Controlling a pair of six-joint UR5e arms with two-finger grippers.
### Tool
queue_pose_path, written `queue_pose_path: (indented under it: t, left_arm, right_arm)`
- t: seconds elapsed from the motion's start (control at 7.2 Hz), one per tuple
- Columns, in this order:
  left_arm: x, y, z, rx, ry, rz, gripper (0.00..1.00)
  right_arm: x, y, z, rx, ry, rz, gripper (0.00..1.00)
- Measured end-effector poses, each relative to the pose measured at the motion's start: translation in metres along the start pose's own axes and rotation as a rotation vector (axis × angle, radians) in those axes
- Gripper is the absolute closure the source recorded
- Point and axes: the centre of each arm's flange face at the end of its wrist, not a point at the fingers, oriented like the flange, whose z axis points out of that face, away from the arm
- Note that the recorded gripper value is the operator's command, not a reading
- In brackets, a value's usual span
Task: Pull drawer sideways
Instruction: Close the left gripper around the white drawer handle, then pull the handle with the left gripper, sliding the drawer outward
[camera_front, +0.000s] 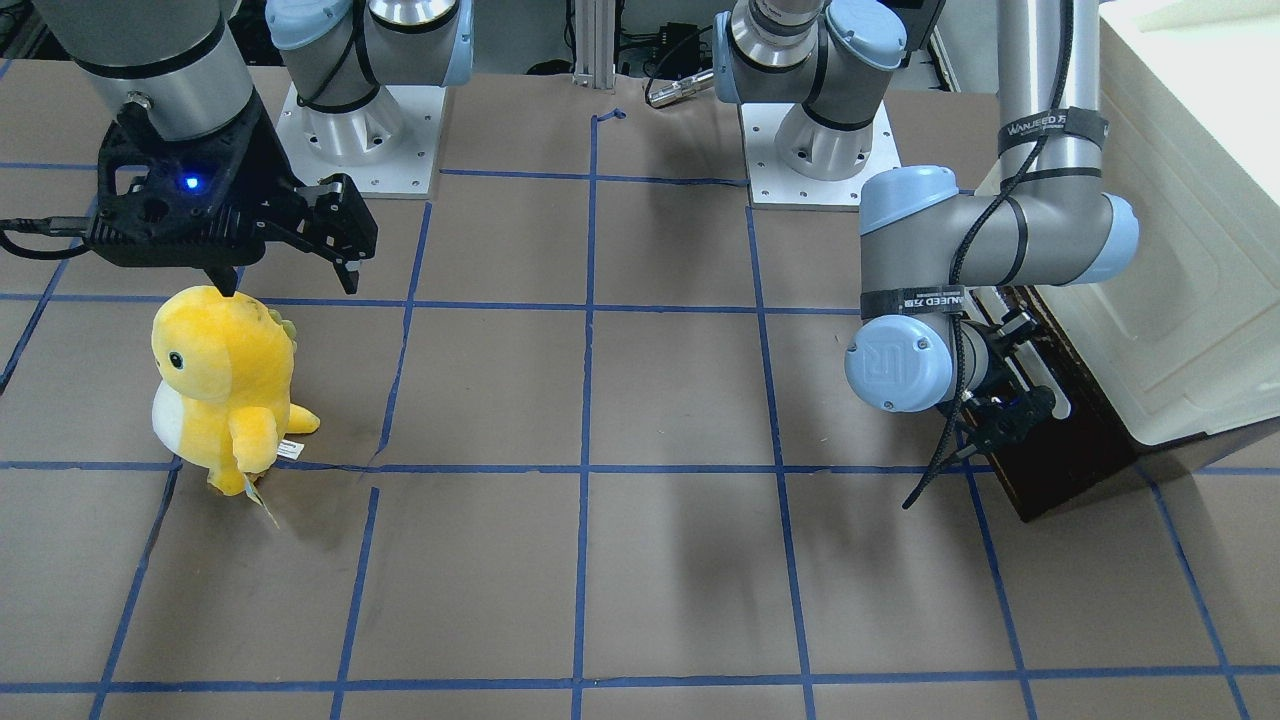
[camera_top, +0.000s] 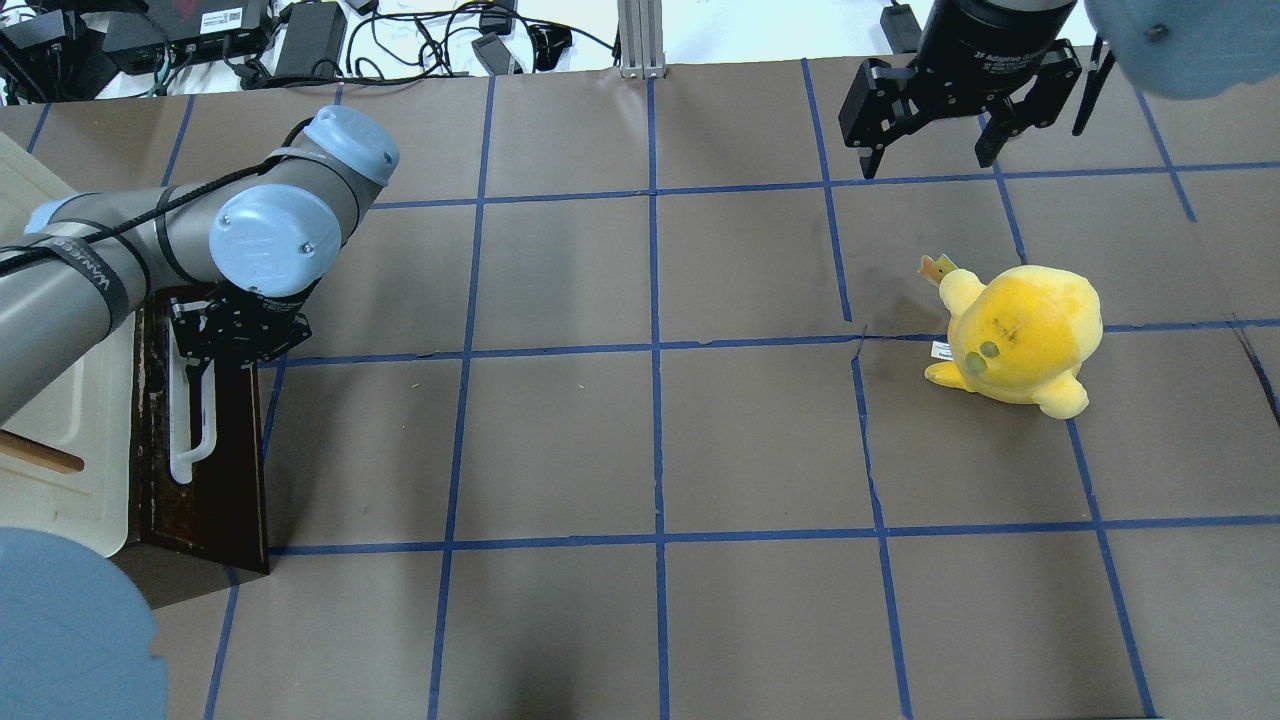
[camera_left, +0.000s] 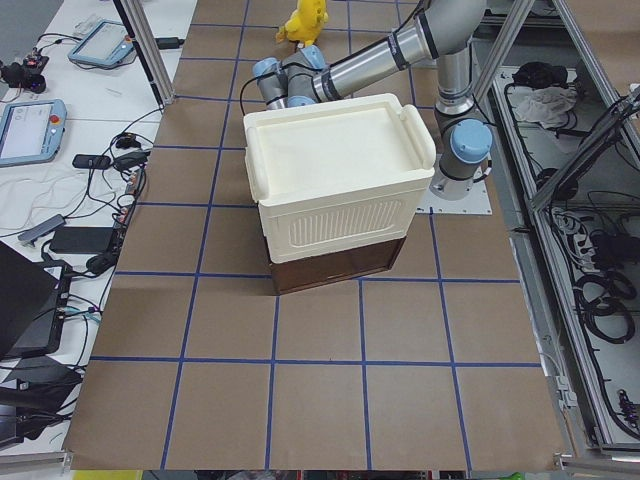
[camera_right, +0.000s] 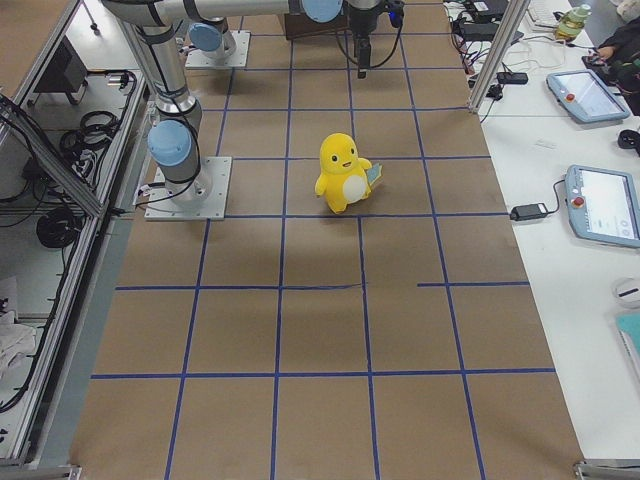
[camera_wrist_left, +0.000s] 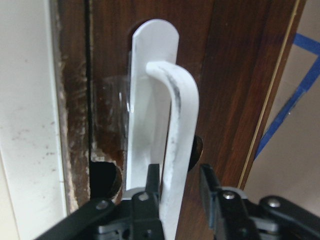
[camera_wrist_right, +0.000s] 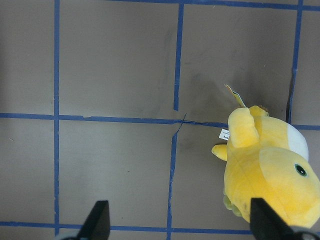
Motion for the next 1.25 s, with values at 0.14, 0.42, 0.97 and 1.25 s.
queue_pose_path:
  t: [0.14, 0.42, 0.97, 1.25]
  left_arm:
    - [-0.0017, 0.0006, -0.0008, 0.001, 0.000, 0.000, 0.96]
    - [-0.0051, 0.0021, -0.0026, 0.002, 0.001, -0.001, 1.00]
    - [-0.0097, 0.0031, -0.0070, 0.008, 0.006, -0.007, 1.00]
    - [-0.0048, 0.0042, -0.0072, 0.005, 0.009, -0.010, 1.00]
  right_arm:
    - [0.0000, 0.0000, 0.0000, 0.000, 0.000, 0.000, 0.00]
    - [0.0000, 0.0000, 0.0000, 0.000, 0.000, -0.001, 0.00]
    - [-0.0001, 0.0000, 0.0000, 0.000, -0.001, 0.000, 0.00]
    - [0.0000, 0.0000, 0.0000, 0.000, 0.000, 0.000, 0.00]
